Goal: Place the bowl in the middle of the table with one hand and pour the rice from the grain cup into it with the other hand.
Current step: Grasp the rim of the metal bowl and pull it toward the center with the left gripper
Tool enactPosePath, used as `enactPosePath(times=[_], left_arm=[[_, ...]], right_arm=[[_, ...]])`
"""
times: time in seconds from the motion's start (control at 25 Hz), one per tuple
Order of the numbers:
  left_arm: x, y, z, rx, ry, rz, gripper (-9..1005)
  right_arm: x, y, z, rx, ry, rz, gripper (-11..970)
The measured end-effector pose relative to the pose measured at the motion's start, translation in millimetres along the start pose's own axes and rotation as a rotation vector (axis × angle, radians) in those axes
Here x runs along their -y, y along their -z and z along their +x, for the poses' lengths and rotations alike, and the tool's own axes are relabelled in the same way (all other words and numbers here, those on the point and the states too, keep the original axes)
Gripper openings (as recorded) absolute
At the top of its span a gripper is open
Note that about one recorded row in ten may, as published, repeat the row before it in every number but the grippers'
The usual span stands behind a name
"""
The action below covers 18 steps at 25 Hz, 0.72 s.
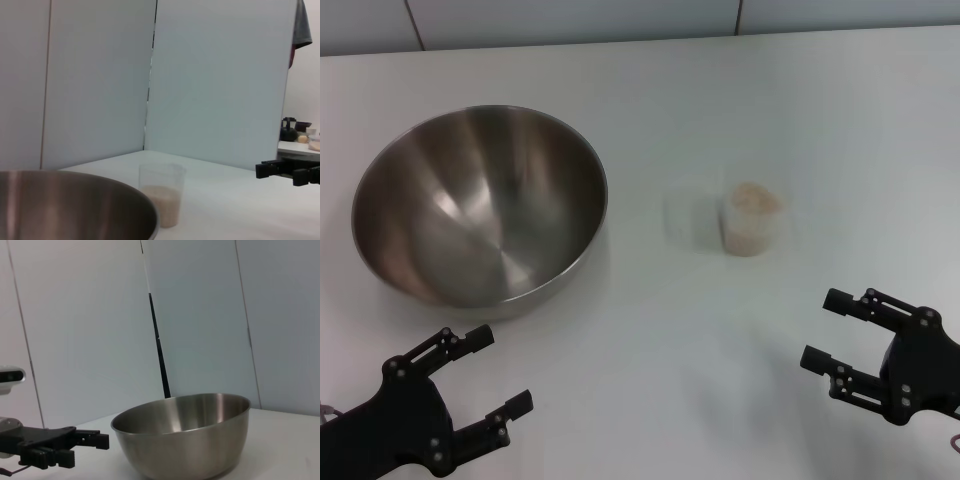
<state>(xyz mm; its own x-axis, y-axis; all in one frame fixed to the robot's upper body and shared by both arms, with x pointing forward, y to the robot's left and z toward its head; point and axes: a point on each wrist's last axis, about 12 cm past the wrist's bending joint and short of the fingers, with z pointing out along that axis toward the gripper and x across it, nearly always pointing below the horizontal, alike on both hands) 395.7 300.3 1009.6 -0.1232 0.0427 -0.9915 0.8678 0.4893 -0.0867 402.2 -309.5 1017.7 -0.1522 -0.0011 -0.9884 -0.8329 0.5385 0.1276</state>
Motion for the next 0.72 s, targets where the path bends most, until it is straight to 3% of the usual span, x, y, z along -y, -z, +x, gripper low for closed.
enactPosePath(times=[0.44,0.72], left_arm=[[0.2,-1,0,0.004,0.002,-0.003,813],[-14.5,7,-11,0.087,0.029,-0.116,812]], right_arm=[[1.6,-3,0,-0.007,0.004,-0.007,712],[3.0,-5,-1,-0.006,0.007,-0.010,712]])
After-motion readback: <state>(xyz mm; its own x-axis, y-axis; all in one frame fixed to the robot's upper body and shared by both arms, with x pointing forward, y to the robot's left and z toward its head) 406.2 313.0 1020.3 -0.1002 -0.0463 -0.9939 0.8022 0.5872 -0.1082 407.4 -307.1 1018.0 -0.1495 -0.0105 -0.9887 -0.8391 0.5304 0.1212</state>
